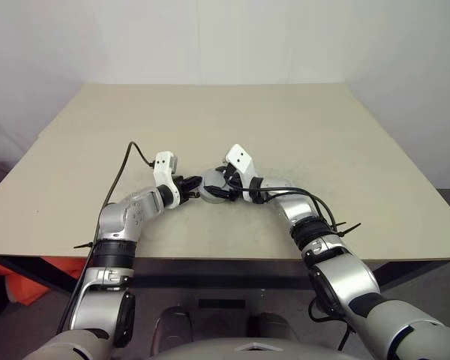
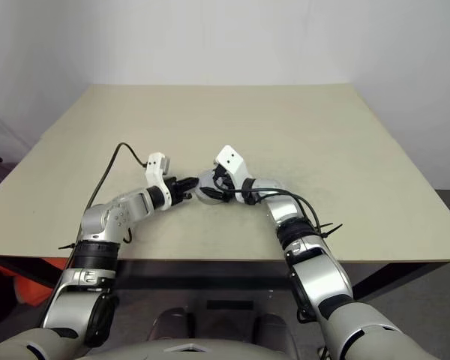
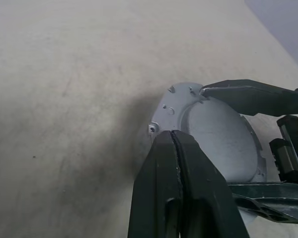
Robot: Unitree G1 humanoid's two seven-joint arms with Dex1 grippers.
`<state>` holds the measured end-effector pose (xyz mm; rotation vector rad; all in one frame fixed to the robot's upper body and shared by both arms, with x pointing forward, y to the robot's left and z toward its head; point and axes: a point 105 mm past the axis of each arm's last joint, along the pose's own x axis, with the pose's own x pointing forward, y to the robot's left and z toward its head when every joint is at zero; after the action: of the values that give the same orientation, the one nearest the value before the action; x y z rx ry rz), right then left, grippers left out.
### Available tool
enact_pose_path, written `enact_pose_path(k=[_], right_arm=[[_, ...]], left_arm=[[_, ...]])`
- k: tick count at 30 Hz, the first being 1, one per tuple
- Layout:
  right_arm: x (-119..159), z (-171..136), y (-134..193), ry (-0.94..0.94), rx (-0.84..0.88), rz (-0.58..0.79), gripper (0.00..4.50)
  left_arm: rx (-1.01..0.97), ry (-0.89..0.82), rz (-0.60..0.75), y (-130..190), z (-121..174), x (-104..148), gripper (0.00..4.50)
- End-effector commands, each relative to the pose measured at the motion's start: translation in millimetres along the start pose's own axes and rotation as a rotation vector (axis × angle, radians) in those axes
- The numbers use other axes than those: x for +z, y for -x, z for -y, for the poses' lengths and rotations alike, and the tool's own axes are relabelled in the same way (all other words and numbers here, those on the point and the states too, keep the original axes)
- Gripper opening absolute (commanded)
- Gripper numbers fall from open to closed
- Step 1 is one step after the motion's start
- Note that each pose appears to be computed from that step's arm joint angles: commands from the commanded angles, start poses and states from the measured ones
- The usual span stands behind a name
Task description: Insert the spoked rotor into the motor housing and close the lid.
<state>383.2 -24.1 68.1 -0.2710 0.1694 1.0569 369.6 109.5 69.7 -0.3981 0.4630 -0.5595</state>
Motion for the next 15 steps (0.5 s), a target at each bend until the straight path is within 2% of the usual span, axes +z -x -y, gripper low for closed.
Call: enact_pose_path(k=[1, 2, 4, 6, 11, 15], right_arm=[[-0.2, 9.9, 6.2, -0.024, -0.036, -0.013, 3.16], [1.5, 10.2, 6.3, -0.033, -0.03, -0.009, 3.16], [6.0, 12.7, 7.2, -0.031, -0.037, 0.001, 3.9], [12.9, 16.3, 8.0, -0.009, -0.059, 0.025, 4.46], [38.8, 25.1, 14.9, 0.015, -0.091, 0.115, 4.46], [69.8, 29.3, 28.8, -0.073, -0.085, 0.236, 4.46]], left_arm=[[0.038, -0.001, -0.035, 1.6, -7.4, -6.9, 0.03], [0.037, 0.003, -0.033, 1.8, -7.1, -7.0, 0.03], [0.028, 0.012, -0.031, 2.2, -5.8, -7.4, 0.0], [0.013, 0.019, -0.033, 2.8, -3.5, -8.2, 0.0], [-0.043, 0.034, -0.042, 4.0, 7.0, -10.2, 0.0], [-0.064, 0.035, -0.051, 4.8, 11.1, -11.7, 0.0]])
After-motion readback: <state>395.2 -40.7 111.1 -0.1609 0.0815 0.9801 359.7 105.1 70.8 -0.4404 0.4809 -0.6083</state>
